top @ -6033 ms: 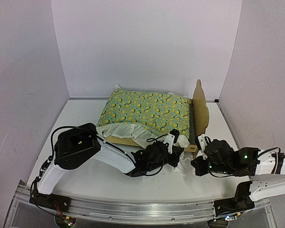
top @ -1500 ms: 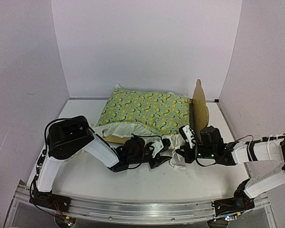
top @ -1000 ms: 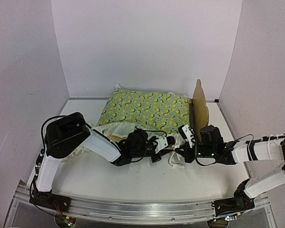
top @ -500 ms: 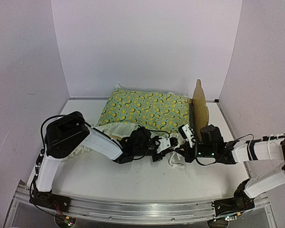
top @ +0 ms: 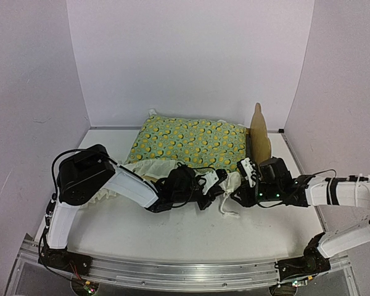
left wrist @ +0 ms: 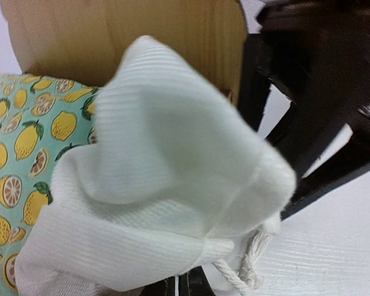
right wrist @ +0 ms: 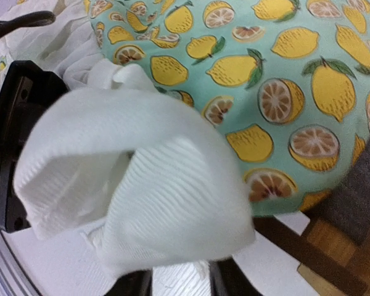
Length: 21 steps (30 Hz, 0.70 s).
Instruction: Set up the pet bed
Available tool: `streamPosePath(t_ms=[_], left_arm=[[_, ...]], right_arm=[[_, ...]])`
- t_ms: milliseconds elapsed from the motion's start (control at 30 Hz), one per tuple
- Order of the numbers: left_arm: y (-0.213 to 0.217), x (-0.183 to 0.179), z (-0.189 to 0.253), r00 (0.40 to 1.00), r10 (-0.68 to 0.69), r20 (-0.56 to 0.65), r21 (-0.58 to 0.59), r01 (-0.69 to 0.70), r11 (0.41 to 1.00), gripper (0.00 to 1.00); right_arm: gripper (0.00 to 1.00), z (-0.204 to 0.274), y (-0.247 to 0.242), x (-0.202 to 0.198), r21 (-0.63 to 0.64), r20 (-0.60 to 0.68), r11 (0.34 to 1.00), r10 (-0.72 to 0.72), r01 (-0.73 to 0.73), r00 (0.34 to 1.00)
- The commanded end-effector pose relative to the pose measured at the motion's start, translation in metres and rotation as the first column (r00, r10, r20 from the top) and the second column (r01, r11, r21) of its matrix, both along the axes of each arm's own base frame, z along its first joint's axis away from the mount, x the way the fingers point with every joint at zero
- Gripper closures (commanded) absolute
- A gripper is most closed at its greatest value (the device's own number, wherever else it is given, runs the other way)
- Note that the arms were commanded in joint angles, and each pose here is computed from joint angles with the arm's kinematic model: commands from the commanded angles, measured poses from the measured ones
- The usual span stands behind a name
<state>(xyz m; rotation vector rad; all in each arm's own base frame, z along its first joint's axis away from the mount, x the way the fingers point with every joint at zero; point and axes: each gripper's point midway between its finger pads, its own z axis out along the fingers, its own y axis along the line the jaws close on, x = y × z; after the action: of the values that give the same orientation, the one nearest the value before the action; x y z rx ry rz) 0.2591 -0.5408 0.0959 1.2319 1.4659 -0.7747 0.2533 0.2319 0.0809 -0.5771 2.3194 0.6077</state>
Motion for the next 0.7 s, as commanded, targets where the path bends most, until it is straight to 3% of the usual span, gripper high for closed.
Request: streamPosePath(t_ms=[0,200,300,367,467,567,667], left_arm=[[0.005,0.004,0.051,0.976,0.103,-0.191,-0.16,-0.135,0.978,1.0],[0.0,-0.019,0.044,0.91,0.058,-0.41,-0.185,-0.145,0.972,1.0],[-0.002,-0.038,0.042,0.887,0.049,-0.458,-0.179,-0.146,0.973,1.0],[-0.005,-0.059,0.036,0.915,0.047,-0.4,-0.161,-0.121,0.979,1.0],[-0.014,-0.085,0.044,0.959,-0.001,-0.284,-0.18,-0.052,0.982,1.0],[-0.011,-0.083,0.062,0.974,0.013,-0.226,-0.251,-0.072,0.965,1.0],[-0.009,-0.08,0.078,0.991,0.04,-0.13,-0.303,-0.078,0.95,1.0]], right_arm=[[0.61,0.011,-0.01,-0.017,0.035,-0.133,0.994,-0.097,0.103,0.986],[0.5,0.019,-0.009,-0.035,0.061,-0.169,0.995,-0.067,0.079,0.983],[0.47,0.033,-0.007,-0.036,0.084,-0.161,0.994,-0.052,0.066,0.986],[0.47,0.043,-0.004,-0.036,0.096,-0.152,0.994,-0.038,0.053,0.988],[0.61,0.05,0.007,-0.038,0.119,-0.174,0.993,0.02,0.001,0.985],[0.74,0.05,0.015,-0.033,0.123,-0.217,0.992,0.015,0.012,0.976],[0.75,0.053,0.01,-0.017,0.101,-0.203,0.99,-0.076,0.098,0.976]])
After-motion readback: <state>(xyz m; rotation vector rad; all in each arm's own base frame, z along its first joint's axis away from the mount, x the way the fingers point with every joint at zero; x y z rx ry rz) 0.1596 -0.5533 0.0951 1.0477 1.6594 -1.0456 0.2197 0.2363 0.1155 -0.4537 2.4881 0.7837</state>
